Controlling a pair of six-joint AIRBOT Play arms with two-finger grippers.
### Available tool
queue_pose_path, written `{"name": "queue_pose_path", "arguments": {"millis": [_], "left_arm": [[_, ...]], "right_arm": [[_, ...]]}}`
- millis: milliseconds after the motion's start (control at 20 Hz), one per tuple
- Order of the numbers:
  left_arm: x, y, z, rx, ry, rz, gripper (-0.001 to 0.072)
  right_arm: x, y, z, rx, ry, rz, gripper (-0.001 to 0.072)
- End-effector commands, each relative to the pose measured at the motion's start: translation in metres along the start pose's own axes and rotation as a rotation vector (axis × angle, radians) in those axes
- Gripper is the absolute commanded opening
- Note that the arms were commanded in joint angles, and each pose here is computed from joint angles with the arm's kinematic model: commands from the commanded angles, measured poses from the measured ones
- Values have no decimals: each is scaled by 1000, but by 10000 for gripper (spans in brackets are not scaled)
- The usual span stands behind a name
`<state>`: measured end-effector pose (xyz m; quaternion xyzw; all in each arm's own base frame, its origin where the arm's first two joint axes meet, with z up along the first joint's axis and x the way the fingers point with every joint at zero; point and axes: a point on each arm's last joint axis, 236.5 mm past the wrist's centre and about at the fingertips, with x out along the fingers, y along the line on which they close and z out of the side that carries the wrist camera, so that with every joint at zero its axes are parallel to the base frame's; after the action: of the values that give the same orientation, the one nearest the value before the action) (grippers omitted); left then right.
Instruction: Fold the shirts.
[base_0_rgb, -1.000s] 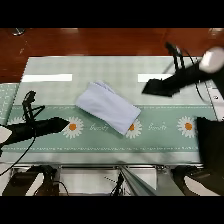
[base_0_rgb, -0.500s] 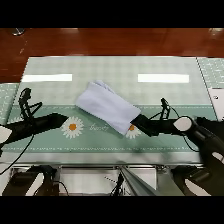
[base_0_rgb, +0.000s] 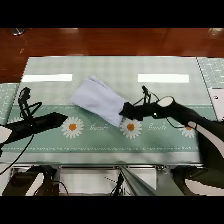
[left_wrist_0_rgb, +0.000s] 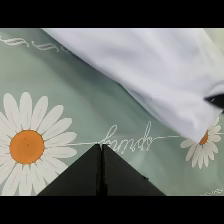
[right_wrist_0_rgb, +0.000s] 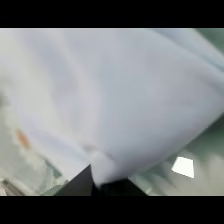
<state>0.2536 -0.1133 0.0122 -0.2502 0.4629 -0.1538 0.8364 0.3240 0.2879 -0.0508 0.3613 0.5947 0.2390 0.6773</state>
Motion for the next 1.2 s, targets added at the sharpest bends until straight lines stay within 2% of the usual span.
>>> {"name": "queue_pose_path", "arguments": {"millis": [0, 250, 450, 700, 1000, 1150], "left_arm": [[0, 0, -2, 1, 7, -1, 22], [0, 0, -2, 1, 8, -1, 22], [0, -1, -8, 1, 35, -5, 22], [-1, -16, -7, -54, 31, -65, 22], [-1, -16, -6, -56, 28, -68, 22], [-1, -16, -6, -56, 28, -68, 22]], "right_arm": [[-33, 61, 40, -268, 25, 24, 16], [-151, 138, 113, -476, -127, -80, 16], [-259, 148, 149, -454, -316, -161, 16], [-380, 84, 145, -228, -460, -300, 16], [-480, -32, 78, 154, -467, -628, 16], [-506, -61, 43, 317, -541, -675, 16]]}}
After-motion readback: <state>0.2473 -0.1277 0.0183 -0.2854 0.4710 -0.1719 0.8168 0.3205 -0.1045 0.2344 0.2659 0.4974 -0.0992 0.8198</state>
